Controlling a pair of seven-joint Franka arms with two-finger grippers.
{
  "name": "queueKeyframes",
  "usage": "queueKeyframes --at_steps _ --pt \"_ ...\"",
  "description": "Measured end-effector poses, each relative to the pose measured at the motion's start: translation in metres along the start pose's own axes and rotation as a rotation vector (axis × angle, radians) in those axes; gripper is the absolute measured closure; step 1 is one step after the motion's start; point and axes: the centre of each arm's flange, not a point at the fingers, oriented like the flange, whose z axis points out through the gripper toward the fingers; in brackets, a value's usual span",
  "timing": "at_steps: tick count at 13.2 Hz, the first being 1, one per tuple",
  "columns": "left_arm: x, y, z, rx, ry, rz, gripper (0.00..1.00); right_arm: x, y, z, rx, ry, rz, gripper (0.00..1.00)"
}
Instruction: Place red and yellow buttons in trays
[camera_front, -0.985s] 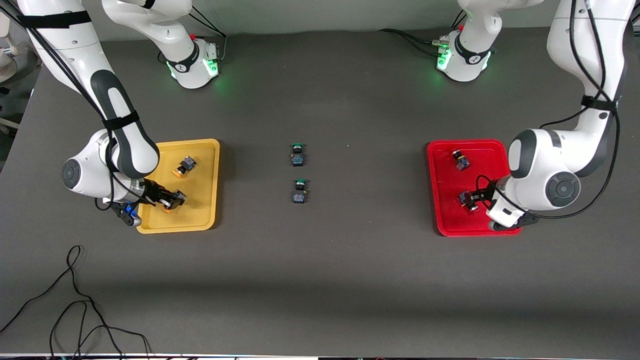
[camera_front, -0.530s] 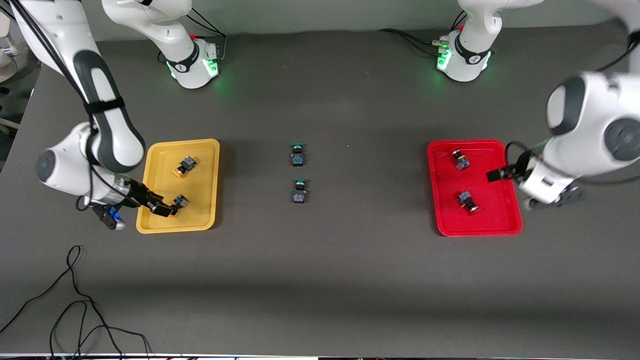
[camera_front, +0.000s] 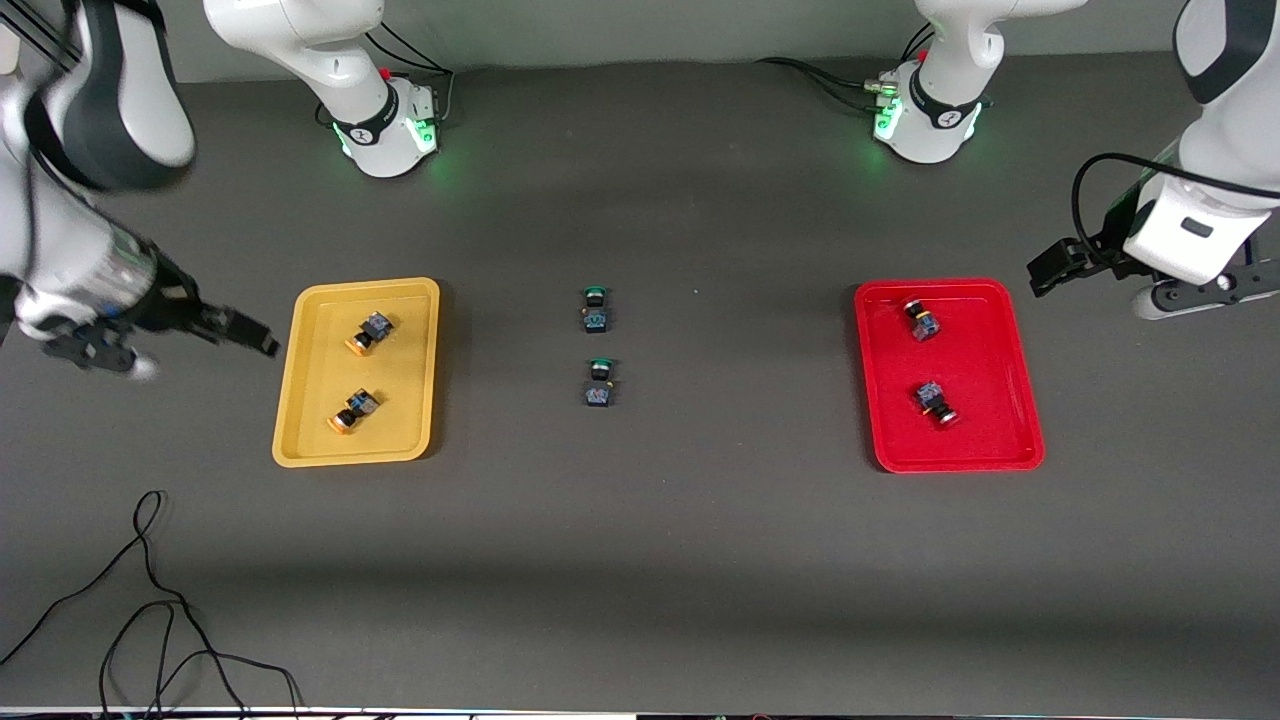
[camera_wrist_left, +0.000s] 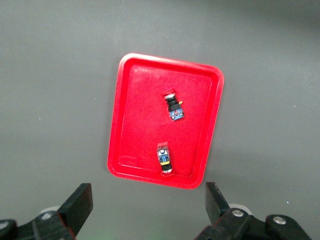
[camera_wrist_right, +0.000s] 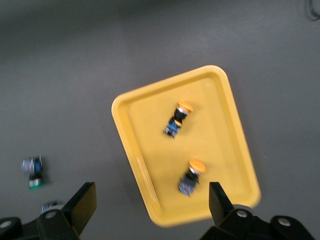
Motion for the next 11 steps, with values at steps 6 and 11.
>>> queueKeyframes --at_steps 6,11 --pt "0.017 0.001 -0.018 0.021 0.035 0.073 0.00 -0.050 0.006 -0.098 -0.056 0.068 -0.159 0.00" --pt "0.012 0.008 -0.019 0.031 0.008 0.089 0.00 -0.034 0.002 -0.072 -0.074 0.016 -0.164 0.00"
